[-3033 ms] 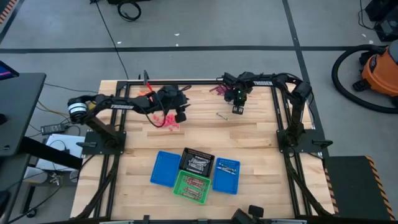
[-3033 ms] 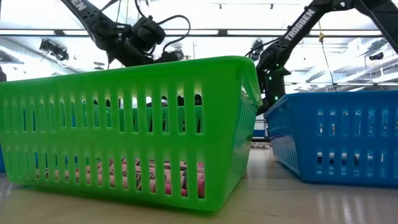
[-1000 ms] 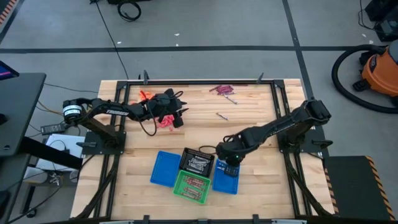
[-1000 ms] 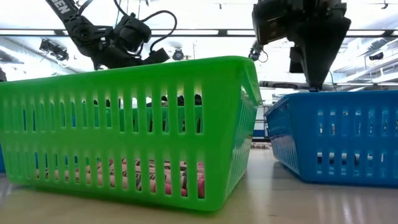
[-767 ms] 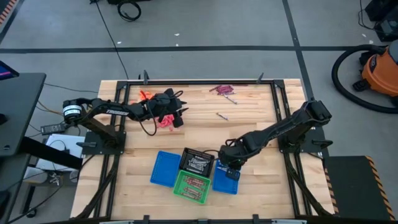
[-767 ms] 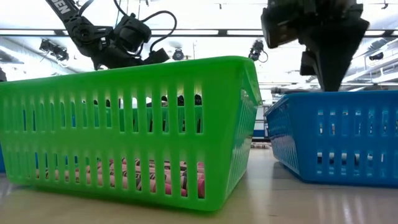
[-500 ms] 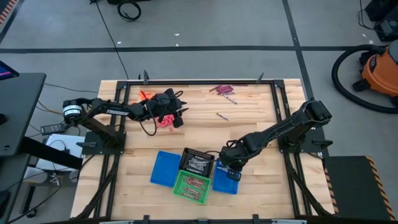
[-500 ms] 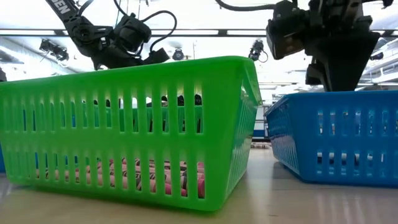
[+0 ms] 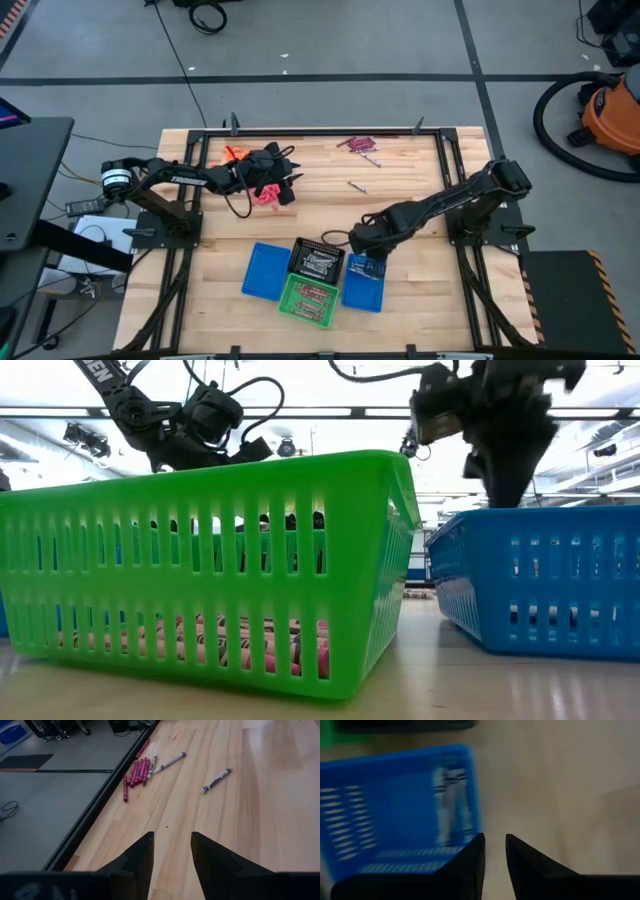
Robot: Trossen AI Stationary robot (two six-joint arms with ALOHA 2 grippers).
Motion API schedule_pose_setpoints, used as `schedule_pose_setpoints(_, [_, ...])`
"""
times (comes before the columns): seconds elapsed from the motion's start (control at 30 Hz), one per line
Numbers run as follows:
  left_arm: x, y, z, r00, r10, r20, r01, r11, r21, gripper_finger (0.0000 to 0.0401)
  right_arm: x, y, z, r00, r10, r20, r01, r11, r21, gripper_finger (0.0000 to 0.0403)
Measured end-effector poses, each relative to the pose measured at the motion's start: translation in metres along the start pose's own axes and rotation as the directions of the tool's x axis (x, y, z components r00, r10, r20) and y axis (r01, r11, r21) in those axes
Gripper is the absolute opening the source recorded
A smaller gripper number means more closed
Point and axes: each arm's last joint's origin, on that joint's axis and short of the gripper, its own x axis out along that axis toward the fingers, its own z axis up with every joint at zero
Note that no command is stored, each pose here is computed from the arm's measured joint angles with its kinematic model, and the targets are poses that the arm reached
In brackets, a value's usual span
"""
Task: Sort crayons
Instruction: Put the white crayon into the right blue bin
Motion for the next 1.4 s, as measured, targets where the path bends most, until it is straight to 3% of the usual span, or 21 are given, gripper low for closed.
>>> schedule_pose_setpoints(0.17, [0.0, 0.0, 0.0, 1.0, 0.0, 0.0, 0.0, 1.0, 0.011, 0.0141, 0.008, -0.039, 0.013, 0.988, -0.148, 0.034, 0.149, 0.989, -0.015, 0.0073])
schedule_pose_setpoints(0.43, [0.0, 0.0, -0.001, 1.0, -0.003, -0.01, 0.003, 1.0, 0.012, 0.0141, 0.032, -0.105, 0.035, 0.947, -0.271, 0.173, 0.284, 0.957, -0.055, 0.0069])
schedule_pose_setpoints(0.67, [0.0, -0.001, -0.001, 1.0, -0.007, -0.013, 0.007, 1.0, 0.009, 0.0141, 0.043, -0.159, 0.042, 0.924, -0.302, 0.236, 0.306, 0.952, 0.02, 0.009])
schedule_pose_setpoints(0.77, [0.0, -0.002, -0.001, 1.0, -0.009, -0.015, 0.009, 1.0, 0.002, 0.0141, 0.043, -0.176, 0.044, 0.928, -0.269, 0.256, 0.264, 0.963, 0.056, 0.0106])
schedule_pose_setpoints(1.2, [-0.002, -0.009, -0.006, 0.999, -0.032, -0.027, 0.032, 1.0, -0.001, 0.0141, 0.062, -0.199, 0.028, 0.945, -0.19, 0.265, 0.173, 0.981, 0.085, 0.0118])
schedule_pose_setpoints(1.4, [-0.002, -0.011, -0.006, 0.999, -0.035, -0.018, 0.035, 0.999, -0.002, 0.0141, 0.063, -0.198, 0.026, 0.948, -0.184, 0.26, 0.169, 0.982, 0.08, 0.0093])
